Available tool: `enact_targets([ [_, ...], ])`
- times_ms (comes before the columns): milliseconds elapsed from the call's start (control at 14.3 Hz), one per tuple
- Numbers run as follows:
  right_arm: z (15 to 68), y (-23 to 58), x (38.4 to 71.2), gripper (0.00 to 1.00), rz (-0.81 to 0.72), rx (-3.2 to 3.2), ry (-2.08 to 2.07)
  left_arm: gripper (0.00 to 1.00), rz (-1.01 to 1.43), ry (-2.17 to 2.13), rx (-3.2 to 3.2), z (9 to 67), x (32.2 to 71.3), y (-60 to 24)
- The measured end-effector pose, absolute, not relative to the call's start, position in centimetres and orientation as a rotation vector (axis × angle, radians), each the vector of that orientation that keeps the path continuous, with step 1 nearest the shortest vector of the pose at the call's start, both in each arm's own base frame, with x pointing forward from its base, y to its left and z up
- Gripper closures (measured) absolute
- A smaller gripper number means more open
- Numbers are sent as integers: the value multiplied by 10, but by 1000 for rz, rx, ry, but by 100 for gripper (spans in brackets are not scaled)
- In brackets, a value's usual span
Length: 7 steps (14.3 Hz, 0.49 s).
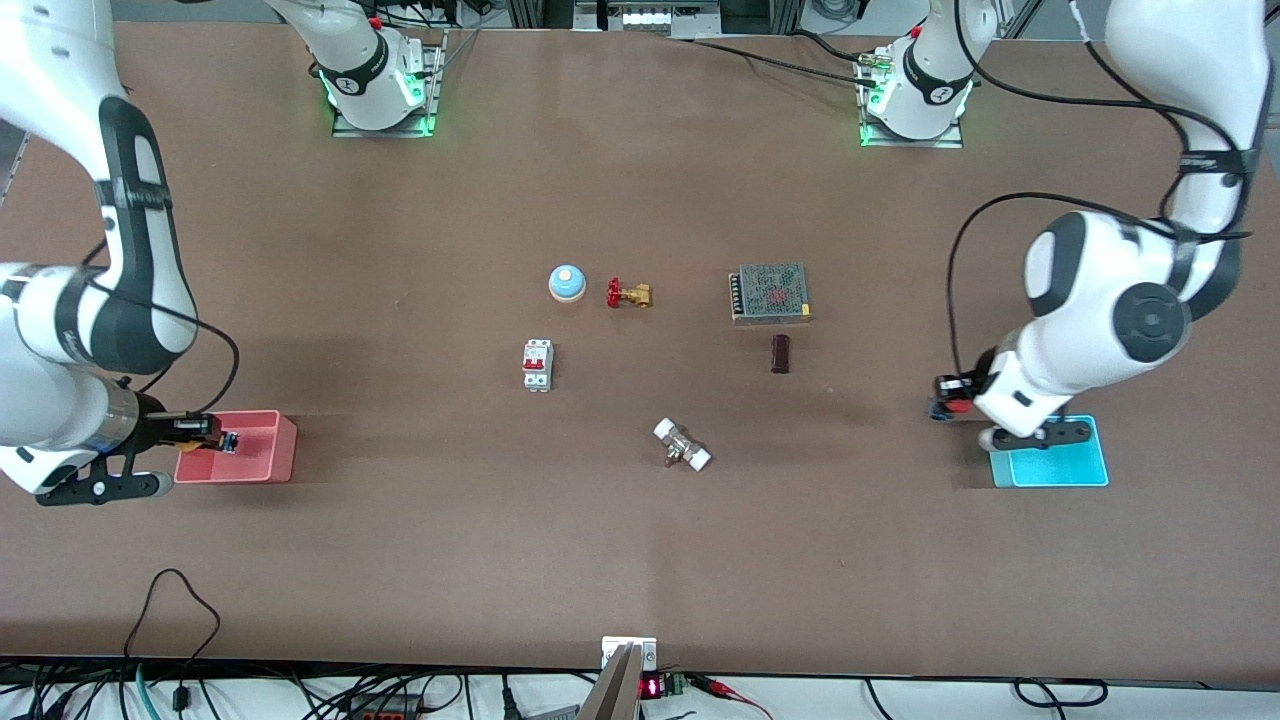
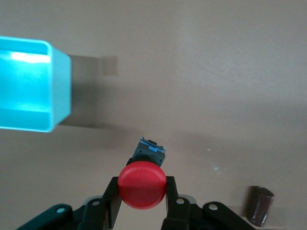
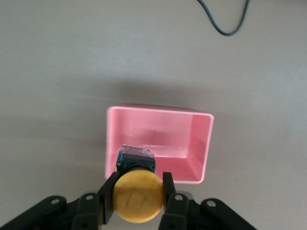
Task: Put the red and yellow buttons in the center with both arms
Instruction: 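Lift the yellow button toward the table middle while the left gripper carries the red button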
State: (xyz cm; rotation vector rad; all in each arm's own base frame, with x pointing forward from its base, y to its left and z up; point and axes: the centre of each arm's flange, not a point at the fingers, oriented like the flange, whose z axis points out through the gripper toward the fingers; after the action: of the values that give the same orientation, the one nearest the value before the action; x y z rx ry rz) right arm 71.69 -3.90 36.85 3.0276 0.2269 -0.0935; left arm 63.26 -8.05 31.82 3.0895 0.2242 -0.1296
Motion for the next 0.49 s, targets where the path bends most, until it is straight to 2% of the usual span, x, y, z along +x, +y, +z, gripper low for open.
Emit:
enact_targets([
  [209, 385, 43, 715, 59, -74, 3022, 334, 59, -99, 229, 3083, 289, 619, -103],
  [488, 362, 133, 704, 59, -124, 3102, 358, 59, -62, 218, 3066, 240, 602, -115],
])
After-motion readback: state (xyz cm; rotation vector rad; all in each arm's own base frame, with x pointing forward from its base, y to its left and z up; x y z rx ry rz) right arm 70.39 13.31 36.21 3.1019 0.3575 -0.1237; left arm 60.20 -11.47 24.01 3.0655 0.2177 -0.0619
